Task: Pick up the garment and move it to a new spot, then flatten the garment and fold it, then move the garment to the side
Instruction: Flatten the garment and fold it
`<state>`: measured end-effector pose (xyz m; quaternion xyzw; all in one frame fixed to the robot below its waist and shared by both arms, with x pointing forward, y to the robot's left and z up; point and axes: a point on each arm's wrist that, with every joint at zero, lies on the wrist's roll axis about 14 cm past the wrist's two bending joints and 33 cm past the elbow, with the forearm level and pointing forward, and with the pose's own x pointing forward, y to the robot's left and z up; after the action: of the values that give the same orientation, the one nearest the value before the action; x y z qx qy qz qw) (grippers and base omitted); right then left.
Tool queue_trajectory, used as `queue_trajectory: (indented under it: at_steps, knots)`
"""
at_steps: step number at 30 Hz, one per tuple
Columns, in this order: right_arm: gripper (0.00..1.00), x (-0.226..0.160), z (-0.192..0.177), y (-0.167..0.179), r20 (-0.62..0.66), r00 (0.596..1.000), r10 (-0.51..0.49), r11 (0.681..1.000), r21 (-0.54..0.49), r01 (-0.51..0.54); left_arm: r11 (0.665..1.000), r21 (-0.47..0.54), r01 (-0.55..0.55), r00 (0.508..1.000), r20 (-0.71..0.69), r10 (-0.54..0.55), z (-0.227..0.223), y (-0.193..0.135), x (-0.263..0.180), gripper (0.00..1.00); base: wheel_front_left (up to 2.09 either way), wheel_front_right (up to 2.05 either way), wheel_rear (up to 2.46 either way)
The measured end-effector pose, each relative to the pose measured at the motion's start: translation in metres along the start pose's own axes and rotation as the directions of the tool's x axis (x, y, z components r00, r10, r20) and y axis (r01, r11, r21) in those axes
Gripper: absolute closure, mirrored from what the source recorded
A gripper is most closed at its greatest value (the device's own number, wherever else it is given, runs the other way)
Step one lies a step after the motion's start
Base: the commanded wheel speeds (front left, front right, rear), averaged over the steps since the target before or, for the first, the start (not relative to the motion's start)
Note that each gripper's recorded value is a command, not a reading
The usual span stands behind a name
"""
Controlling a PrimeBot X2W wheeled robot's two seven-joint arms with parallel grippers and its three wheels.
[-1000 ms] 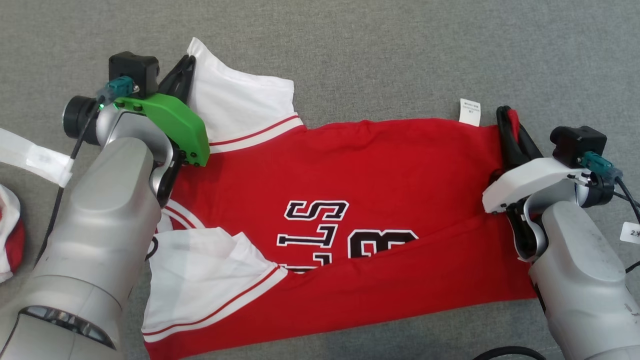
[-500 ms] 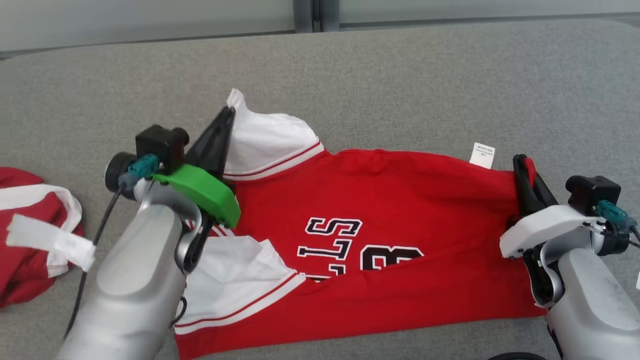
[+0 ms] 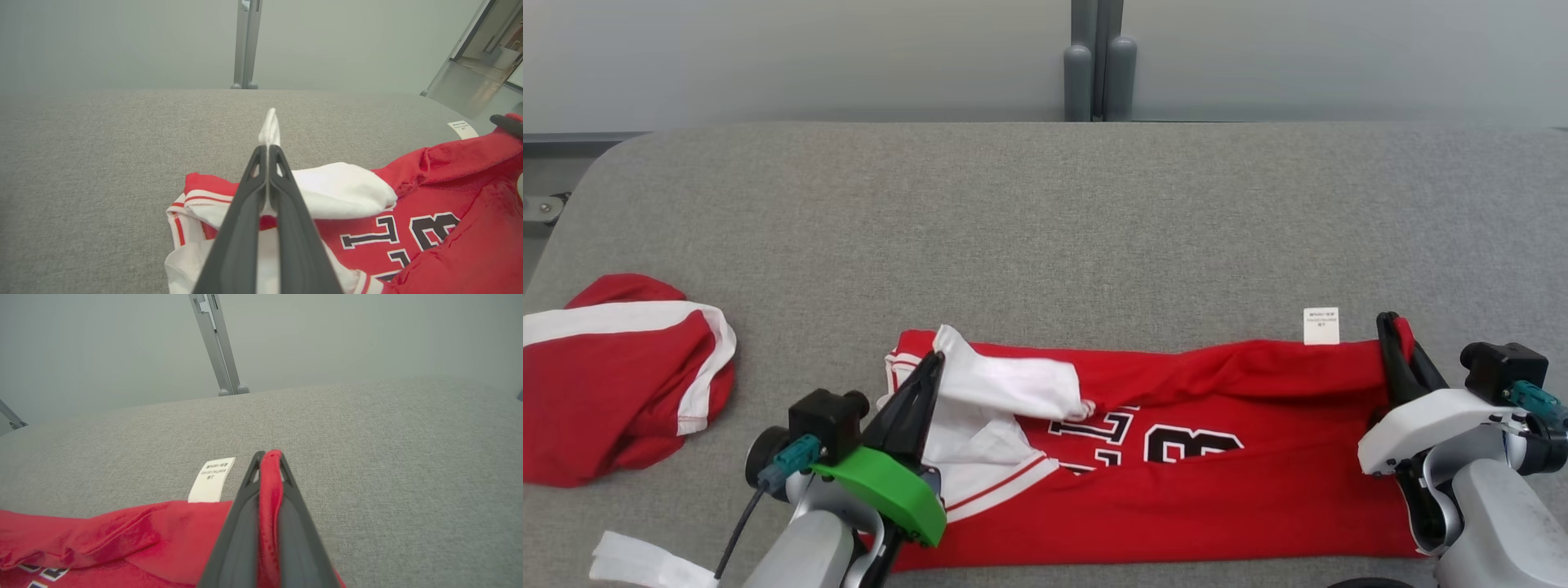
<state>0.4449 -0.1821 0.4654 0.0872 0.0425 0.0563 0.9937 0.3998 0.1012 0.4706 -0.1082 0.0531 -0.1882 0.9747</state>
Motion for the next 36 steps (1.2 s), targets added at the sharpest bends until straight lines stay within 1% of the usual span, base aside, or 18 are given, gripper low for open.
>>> queue_trajectory:
  at_steps: [8,9,10,12,13,14,15,19,22,24,26,29,30,31,33,36]
  knots:
    - [1.00,-0.002,-0.004,0.005,-0.019,1.000,0.014,1.000,-0.005,-0.014,0.997,-0.065,-0.031,0.999,-0.028,0.029,-0.019,-0.006,-0.030,1.00,0.00,0.00,0.00]
    - [1.00,-0.003,-0.005,0.005,-0.022,1.000,0.013,1.000,-0.004,-0.013,0.996,-0.076,-0.036,0.999,-0.037,0.033,-0.024,-0.008,-0.033,0.93,0.00,0.00,0.00]
    - [1.00,-0.004,-0.006,0.005,-0.027,1.000,0.012,1.000,-0.004,-0.012,0.996,-0.085,-0.040,0.998,-0.047,0.036,-0.028,-0.009,-0.037,0.75,0.00,0.00,0.00]
    - [1.00,-0.008,-0.010,0.002,-0.041,0.999,0.005,1.000,-0.006,-0.005,0.994,-0.098,-0.046,0.997,-0.063,0.040,-0.035,-0.011,-0.043,0.51,0.00,0.00,0.00]
    - [0.76,-0.010,-0.013,0.000,-0.051,0.999,0.001,1.000,-0.006,-0.001,0.993,-0.105,-0.051,0.996,-0.071,0.044,-0.039,-0.011,-0.045,0.11,0.00,0.00,0.00]
    - [0.39,-0.012,-0.016,-0.002,-0.059,0.998,-0.005,1.000,-0.003,0.005,0.992,-0.112,-0.059,0.996,-0.080,0.050,-0.042,-0.011,-0.048,0.00,0.00,0.00,0.00]
    - [0.00,-0.014,-0.018,-0.004,-0.067,0.998,-0.011,1.000,0.001,0.011,0.991,-0.117,-0.066,0.994,-0.089,0.056,-0.046,-0.010,-0.051,0.00,0.00,0.00,0.00]
    - [0.00,-0.021,-0.023,-0.016,-0.085,0.996,-0.039,0.999,-0.005,0.039,0.987,-0.121,-0.109,0.987,-0.132,0.092,-0.061,-0.003,-0.065,0.00,0.00,0.00,0.00]
    - [0.00,-0.028,-0.016,-0.033,-0.063,0.995,-0.083,0.997,-0.004,0.083,0.979,-0.100,-0.175,0.973,-0.167,0.157,-0.074,0.014,-0.083,0.00,0.00,0.00,0.00]
    - [0.00,-0.038,-0.019,-0.045,-0.069,0.991,-0.115,0.993,-0.003,0.115,0.970,-0.091,-0.225,0.960,-0.193,0.204,-0.084,0.023,-0.096,0.00,0.00,0.00,0.00]
    - [0.00,-0.046,-0.018,-0.052,-0.064,0.988,-0.138,0.990,-0.003,0.138,0.962,-0.080,-0.262,0.951,-0.189,0.243,-0.085,0.028,-0.105,0.00,0.00,0.00,0.00]
    - [0.00,-0.046,-0.012,-0.044,-0.039,0.992,-0.122,0.992,0.004,0.123,0.959,-0.078,-0.272,0.952,-0.167,0.257,-0.080,0.029,-0.104,0.00,0.00,0.00,0.00]
    - [0.00,-0.045,-0.010,-0.038,-0.031,0.994,-0.107,0.994,0.006,0.107,0.961,-0.071,-0.268,0.954,-0.157,0.254,-0.077,0.028,-0.103,0.00,0.00,0.00,0.00]
    - [0.00,-0.044,-0.011,-0.020,-0.026,0.998,-0.065,0.998,0.012,0.065,0.963,-0.069,-0.261,0.959,-0.136,0.251,-0.072,0.024,-0.100,0.00,0.00,0.00,0.00]
    - [0.00,-0.045,-0.013,-0.004,-0.026,0.999,-0.022,1.000,0.017,0.023,0.966,-0.067,-0.252,0.963,-0.117,0.243,-0.067,0.020,-0.097,0.00,0.00,0.00,0.00]
    - [0.00,-0.047,-0.015,0.011,-0.026,1.000,0.015,1.000,0.023,-0.014,0.968,-0.069,-0.242,0.967,-0.096,0.235,-0.062,0.015,-0.093,0.00,0.00,0.00,0.00]
